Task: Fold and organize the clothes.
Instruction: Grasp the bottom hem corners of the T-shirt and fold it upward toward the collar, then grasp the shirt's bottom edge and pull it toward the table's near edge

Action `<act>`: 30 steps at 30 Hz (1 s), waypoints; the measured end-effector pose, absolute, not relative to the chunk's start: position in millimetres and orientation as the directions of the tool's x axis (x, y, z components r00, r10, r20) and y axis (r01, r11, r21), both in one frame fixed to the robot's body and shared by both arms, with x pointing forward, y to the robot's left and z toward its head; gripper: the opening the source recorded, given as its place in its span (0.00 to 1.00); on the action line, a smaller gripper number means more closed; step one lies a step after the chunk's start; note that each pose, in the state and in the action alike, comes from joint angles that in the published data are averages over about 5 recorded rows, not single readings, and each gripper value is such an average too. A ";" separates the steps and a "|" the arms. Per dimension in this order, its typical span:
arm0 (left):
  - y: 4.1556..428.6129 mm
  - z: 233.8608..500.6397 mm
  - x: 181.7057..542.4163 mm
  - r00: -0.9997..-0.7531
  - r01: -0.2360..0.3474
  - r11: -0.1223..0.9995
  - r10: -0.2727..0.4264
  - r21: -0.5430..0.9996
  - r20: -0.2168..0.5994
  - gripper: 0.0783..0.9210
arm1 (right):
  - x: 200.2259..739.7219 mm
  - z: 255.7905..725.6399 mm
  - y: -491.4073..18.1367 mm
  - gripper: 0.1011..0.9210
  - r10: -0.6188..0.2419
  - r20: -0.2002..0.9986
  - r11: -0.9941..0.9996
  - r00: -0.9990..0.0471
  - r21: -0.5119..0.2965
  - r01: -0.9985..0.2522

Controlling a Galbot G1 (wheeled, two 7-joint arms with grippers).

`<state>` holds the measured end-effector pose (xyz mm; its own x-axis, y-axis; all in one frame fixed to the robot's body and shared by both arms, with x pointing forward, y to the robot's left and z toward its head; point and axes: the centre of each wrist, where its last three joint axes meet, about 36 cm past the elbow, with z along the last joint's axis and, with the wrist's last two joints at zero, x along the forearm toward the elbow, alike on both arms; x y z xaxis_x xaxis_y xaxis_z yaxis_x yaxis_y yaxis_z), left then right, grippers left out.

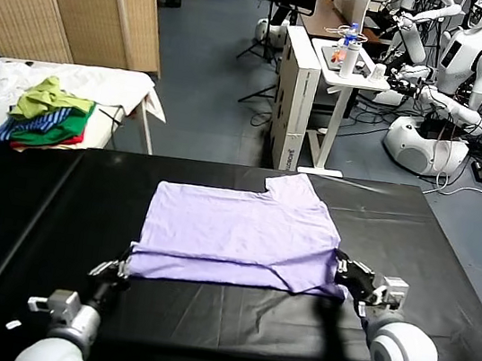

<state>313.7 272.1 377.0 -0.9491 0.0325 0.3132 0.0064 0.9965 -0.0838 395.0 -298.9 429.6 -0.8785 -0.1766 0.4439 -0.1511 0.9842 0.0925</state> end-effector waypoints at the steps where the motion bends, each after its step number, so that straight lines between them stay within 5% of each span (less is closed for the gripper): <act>1: 272.3 376.4 314.2 -0.948 0.004 0.997 0.030 -0.082 0.316 0.08 | 392.2 433.2 -299.6 0.35 -0.179 0.445 0.984 -0.877 0.089 -0.156; 4: 272.7 376.7 312.9 -0.946 -0.001 0.997 0.024 -0.076 0.323 0.18 | 380.8 444.3 -301.6 0.58 -0.178 0.450 0.984 -0.875 0.064 -0.167; 9: 272.2 382.8 303.1 -0.942 -0.011 0.997 0.013 -0.070 0.335 0.56 | 356.8 455.2 -306.2 0.92 -0.182 0.461 0.981 -0.869 0.020 -0.195; 14: 266.8 388.2 286.7 -0.934 -0.014 0.997 0.015 -0.079 0.357 0.88 | 339.0 448.7 -313.4 0.98 -0.174 0.495 0.981 -0.852 0.008 -0.195; 22: 263.7 384.2 277.5 -0.925 -0.023 0.996 0.011 -0.086 0.380 0.98 | 329.7 435.9 -315.3 0.82 -0.175 0.518 0.980 -0.837 0.011 -0.199; 28: 265.0 379.3 276.8 -0.920 -0.030 0.996 0.007 -0.089 0.392 0.96 | 329.2 432.5 -316.6 0.40 -0.175 0.525 0.980 -0.833 0.013 -0.198; 30: 265.2 378.3 276.7 -0.919 -0.031 0.995 0.007 -0.091 0.394 0.87 | 328.8 432.1 -316.5 0.24 -0.176 0.525 0.980 -0.832 0.013 -0.199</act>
